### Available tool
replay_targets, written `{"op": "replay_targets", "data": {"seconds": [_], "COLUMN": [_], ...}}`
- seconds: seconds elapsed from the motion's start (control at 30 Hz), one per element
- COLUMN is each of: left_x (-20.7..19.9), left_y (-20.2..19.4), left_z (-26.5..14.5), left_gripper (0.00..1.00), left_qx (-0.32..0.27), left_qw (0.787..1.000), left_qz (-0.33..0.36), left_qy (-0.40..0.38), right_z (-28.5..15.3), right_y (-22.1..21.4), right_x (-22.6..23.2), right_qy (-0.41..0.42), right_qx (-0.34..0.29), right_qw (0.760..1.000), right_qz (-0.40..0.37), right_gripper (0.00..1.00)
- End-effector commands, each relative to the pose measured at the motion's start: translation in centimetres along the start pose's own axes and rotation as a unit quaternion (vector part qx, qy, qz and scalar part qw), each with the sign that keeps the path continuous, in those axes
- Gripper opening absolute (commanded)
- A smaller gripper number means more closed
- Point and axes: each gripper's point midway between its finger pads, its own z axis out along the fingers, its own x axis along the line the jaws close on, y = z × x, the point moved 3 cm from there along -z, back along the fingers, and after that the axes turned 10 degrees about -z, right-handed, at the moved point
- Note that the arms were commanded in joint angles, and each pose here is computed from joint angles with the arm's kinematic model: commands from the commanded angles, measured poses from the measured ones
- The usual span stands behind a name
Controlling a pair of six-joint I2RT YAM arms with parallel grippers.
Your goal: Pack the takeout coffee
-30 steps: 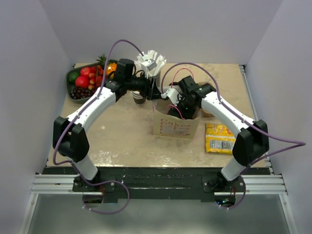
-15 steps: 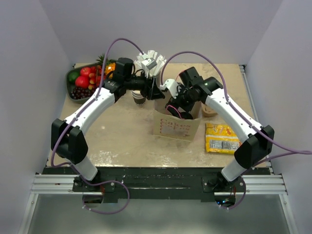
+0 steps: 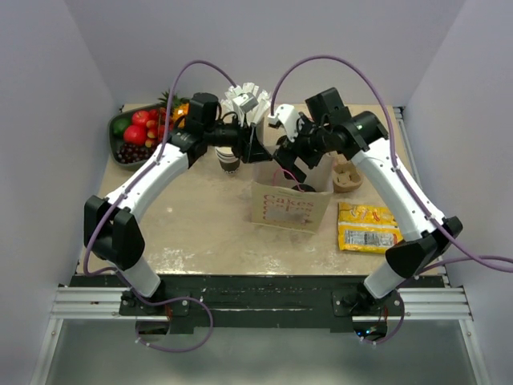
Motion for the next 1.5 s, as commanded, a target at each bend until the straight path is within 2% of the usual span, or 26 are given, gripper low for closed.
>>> {"op": "replay_targets", "data": {"seconds": [0.0, 0.17, 0.27, 0.3, 0.37, 0.43, 0.5, 0.53, 0.63, 0.8, 0.93, 1.13, 1.4, 1.47], "left_x": [-4.8, -5.6, -4.4, -3.8, -1.2, 1.5, 4.2, 6.4, 10.0, 13.7, 17.2, 19.4, 20.6, 20.5], "left_y": [4.5, 7.1, 9.8, 10.5, 12.5, 13.9, 14.9, 15.2, 15.3, 14.7, 13.6, 12.8, 12.7, 12.8], "left_z": [-1.7, -2.8, -4.1, -4.5, -5.7, -7.1, -8.4, -9.6, -10.9, -9.9, -8.5, -6.9, -6.9, -6.9], "left_gripper": [0.69, 0.69, 0.69, 0.69, 0.66, 0.63, 0.58, 0.57, 0.51, 0.49, 0.42, 0.33, 0.3, 0.26], "left_qx": [-0.053, -0.089, -0.132, -0.142, -0.174, -0.194, -0.219, -0.232, -0.241, -0.226, -0.212, -0.192, -0.203, -0.205], "left_qw": [0.994, 0.99, 0.987, 0.985, 0.979, 0.972, 0.958, 0.947, 0.938, 0.943, 0.947, 0.958, 0.958, 0.959], "left_qz": [0.071, 0.085, 0.092, 0.094, 0.095, 0.087, 0.088, 0.081, 0.058, 0.034, 0.014, -0.002, -0.017, -0.019], "left_qy": [-0.058, -0.067, -0.033, -0.02, 0.039, 0.097, 0.163, 0.208, 0.243, 0.242, 0.242, 0.212, 0.203, 0.197], "right_z": [-4.8, -7.6, -9.1, -11.1, -11.5, -13.9, -14.8, -15.3, -15.7, -14.8, -14.2, -13.2, -12.7, -12.5], "right_y": [3.3, 5.7, 6.4, 7.4, 7.2, 8.0, 8.3, 8.1, 7.5, 6.0, 5.6, 4.0, 2.8, 2.6], "right_x": [-0.4, -1.5, -2.5, -3.0, -3.0, -3.7, -4.6, -5.2, -6.6, -7.7, -7.9, -8.5, -8.6, -8.7], "right_qy": [-0.036, -0.086, -0.139, -0.176, -0.195, -0.243, -0.274, -0.298, -0.338, -0.354, -0.351, -0.356, -0.355, -0.353], "right_qx": [-0.07, -0.127, -0.167, -0.208, -0.23, -0.273, -0.289, -0.289, -0.285, -0.257, -0.247, -0.22, -0.208, -0.206], "right_qw": [0.997, 0.988, 0.976, 0.962, 0.953, 0.93, 0.916, 0.908, 0.893, 0.894, 0.898, 0.902, 0.905, 0.906], "right_qz": [-0.007, -0.009, 0.015, 0.013, 0.022, 0.029, 0.04, 0.057, 0.084, 0.094, 0.097, 0.102, 0.11, 0.112], "right_gripper": [0.99, 0.99, 0.99, 0.99, 0.99, 0.99, 0.99, 0.99, 0.99, 0.99, 0.99, 0.99, 0.99, 0.99]}}
